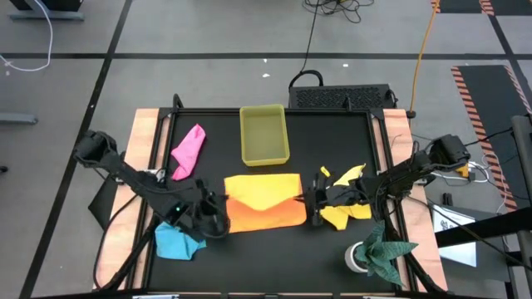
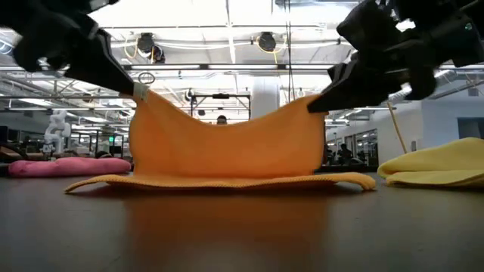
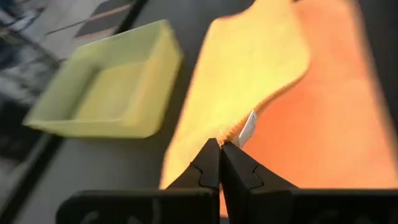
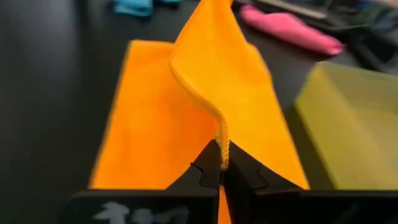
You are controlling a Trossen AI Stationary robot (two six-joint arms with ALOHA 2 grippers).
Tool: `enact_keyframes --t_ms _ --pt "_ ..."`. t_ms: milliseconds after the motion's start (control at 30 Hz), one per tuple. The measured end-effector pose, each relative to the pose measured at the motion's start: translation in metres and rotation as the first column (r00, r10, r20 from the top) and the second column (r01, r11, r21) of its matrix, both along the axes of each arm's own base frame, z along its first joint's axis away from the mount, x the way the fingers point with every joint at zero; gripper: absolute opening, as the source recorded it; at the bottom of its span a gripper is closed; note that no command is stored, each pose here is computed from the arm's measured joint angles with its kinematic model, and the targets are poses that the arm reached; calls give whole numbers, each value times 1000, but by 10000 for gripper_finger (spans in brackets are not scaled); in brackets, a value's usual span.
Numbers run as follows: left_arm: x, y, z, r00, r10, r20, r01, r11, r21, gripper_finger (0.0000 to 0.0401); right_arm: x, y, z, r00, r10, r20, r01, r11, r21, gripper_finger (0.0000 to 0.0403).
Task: Fold microfiber towels
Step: Fold the orange towel
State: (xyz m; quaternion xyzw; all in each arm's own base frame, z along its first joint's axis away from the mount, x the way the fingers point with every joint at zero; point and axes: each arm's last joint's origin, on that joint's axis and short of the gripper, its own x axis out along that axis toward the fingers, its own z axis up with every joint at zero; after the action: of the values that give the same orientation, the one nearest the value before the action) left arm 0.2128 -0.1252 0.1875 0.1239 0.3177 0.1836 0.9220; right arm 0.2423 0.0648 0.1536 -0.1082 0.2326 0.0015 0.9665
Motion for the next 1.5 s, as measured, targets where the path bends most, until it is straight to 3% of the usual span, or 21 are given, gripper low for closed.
enact_keyframes --t_ms 267,533,933,1500 --pt "-16 -15 -24 987 -110 115 122 987 -107 5 -4 0 -7 996 21 -81 -21 1000 -2 0" --pt "-28 -15 -40 976 -122 180 153 974 -168 5 -7 2 -11 984 109 -142 -103 994 43 0" --pt "-15 -30 -73 971 -239 28 241 958 -155 5 -21 -2 -28 977 105 -187 -100 994 40 0" --pt "14 -50 -23 951 -246 -186 252 968 11 5 -20 10 -44 979 151 -137 -144 988 58 0"
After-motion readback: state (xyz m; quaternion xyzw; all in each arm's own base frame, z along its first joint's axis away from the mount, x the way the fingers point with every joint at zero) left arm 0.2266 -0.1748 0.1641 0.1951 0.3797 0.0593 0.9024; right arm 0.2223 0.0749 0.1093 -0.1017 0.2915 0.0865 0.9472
